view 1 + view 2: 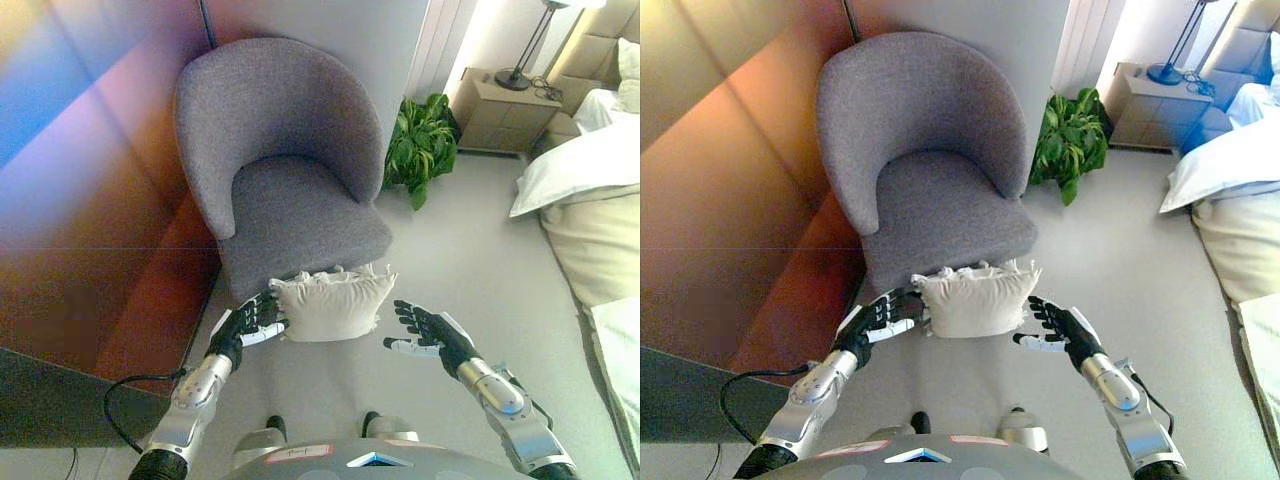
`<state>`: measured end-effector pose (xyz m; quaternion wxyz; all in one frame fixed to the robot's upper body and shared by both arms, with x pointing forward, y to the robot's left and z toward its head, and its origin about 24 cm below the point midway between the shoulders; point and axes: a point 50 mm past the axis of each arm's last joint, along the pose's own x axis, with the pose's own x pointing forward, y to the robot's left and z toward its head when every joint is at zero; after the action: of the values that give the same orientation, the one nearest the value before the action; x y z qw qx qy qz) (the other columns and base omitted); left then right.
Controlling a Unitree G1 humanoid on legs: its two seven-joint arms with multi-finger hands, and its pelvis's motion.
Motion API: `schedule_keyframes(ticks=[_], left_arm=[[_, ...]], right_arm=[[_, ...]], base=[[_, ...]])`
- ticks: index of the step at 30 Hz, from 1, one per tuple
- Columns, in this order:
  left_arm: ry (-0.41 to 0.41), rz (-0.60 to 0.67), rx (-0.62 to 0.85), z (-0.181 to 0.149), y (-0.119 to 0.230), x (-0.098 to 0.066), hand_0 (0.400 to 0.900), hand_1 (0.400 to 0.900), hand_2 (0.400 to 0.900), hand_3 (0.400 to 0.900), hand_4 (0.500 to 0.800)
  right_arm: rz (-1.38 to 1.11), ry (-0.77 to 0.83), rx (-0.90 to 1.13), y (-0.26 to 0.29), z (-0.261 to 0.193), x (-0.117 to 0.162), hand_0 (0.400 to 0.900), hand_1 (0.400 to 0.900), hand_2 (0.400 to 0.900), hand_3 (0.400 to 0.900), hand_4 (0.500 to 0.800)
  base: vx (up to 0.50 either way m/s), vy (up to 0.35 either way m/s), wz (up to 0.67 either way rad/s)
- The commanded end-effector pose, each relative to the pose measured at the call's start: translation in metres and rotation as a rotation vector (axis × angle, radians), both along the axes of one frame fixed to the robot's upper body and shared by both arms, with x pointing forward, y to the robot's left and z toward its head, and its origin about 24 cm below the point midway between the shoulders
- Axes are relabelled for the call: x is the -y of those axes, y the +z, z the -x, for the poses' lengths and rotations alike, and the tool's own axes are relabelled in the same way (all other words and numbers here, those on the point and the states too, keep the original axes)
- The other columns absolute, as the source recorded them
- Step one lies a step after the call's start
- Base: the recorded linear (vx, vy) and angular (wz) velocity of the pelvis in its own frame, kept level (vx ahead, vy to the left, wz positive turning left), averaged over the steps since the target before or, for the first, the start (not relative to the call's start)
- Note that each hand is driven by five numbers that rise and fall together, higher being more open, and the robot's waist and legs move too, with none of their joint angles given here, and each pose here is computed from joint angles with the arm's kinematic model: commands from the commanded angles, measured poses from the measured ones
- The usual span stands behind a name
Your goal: Pick up the pillow and put it on the sofa.
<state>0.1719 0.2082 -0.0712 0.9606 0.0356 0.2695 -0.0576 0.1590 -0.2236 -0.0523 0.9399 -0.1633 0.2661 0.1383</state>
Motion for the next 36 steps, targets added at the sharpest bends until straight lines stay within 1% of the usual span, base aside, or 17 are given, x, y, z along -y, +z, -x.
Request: schedule_keyframes(ticks=[1,7,25,36], left_arm=[[-0.006,-0.022,0.177,-0.030,0.027,-0.005,0.900,0.900,0.900,0.900,0.800],[-0.015,-0.019,0.181,-0.033,0.028,-0.003,0.900,0.900,0.900,0.900,0.800],[-0.005,-0.012,0.185,-0.033,0.030,-0.005,0.900,0.900,0.900,0.900,0.800],[-0.035,0.017,0.206,-0.041,0.035,0.002,0.900,0.900,0.900,0.900,0.800]], right_arm=[[-0.032,0.036,0.188,0.028,-0.031,-0.005,0.900,0.900,0.900,0.900,0.800],[-0.039,0.047,0.194,0.030,-0.034,-0.008,0.900,0.900,0.900,0.900,0.800],[-0.041,0.041,0.223,0.037,-0.036,-0.005,0.900,0.900,0.900,0.900,0.800],[-0.042,0.039,0.300,0.052,-0.042,-0.001,0.900,0.900,0.900,0.900,0.800]], base=[[-0.027,-0.016,-0.06],[-0.003,-0.014,-0.03],[0.001,-0.023,0.00],[-0.029,-0.130,0.03]])
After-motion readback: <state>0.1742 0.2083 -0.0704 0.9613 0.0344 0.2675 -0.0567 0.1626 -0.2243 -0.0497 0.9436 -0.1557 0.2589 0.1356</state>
